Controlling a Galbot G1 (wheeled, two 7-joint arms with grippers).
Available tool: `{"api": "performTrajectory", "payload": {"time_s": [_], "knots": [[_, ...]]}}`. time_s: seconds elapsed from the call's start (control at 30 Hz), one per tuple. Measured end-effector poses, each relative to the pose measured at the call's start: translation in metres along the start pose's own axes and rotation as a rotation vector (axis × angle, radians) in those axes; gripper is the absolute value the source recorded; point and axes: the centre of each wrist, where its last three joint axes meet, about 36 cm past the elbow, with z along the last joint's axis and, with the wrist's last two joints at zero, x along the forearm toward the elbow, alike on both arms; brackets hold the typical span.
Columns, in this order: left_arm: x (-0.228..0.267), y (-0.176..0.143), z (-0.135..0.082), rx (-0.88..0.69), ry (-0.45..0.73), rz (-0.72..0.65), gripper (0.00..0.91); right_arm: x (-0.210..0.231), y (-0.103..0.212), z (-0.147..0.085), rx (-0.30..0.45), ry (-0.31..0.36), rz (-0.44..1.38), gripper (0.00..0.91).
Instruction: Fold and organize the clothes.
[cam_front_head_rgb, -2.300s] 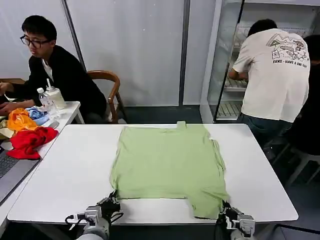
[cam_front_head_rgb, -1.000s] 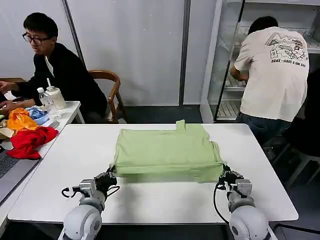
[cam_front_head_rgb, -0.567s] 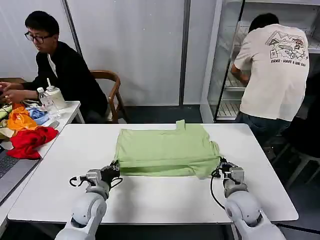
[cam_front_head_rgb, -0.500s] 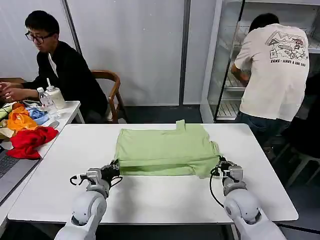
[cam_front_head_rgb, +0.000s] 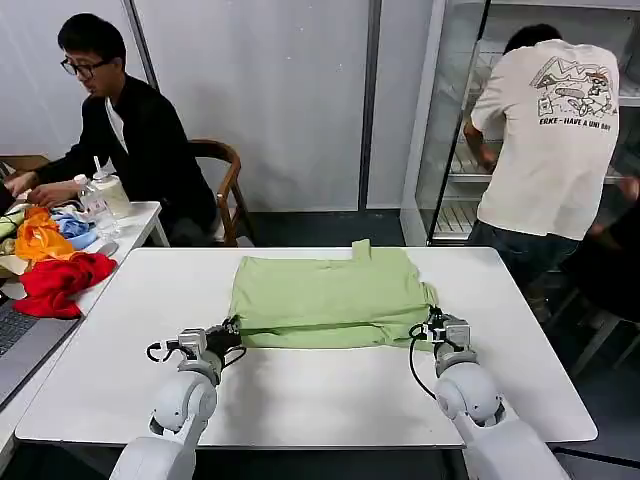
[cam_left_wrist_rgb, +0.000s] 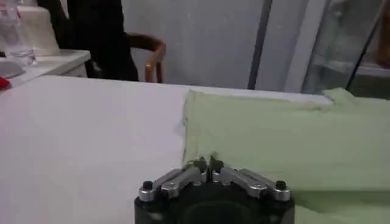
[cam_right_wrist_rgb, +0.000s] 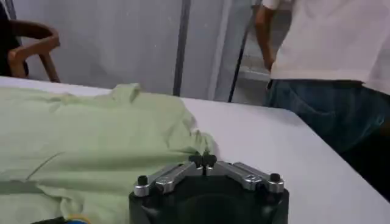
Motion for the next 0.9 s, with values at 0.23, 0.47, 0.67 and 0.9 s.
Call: {"api": "performTrajectory", "payload": {"time_s": [0.23, 0.47, 0.67, 0.9], "knots": [[0.0, 0.004, 0.005, 0.004, 0.017, -0.007, 0.907, -0.001, 0.0, 0.002, -0.005, 0.004, 0.019, 0.907], [0.006, 0.011, 0.002, -0.004, 0.003, -0.02, 0.907, 0.008, -0.004, -0.001, -0.001, -0.011, 0.038, 0.907], [0.02, 0.016, -0.009, -0.023, -0.034, -0.035, 0.907, 0.015, -0.011, 0.003, -0.002, -0.008, 0.048, 0.907], [0.034, 0.016, -0.005, -0.038, -0.046, -0.024, 0.907, 0.019, -0.014, 0.015, -0.017, 0.022, 0.053, 0.907]]}}
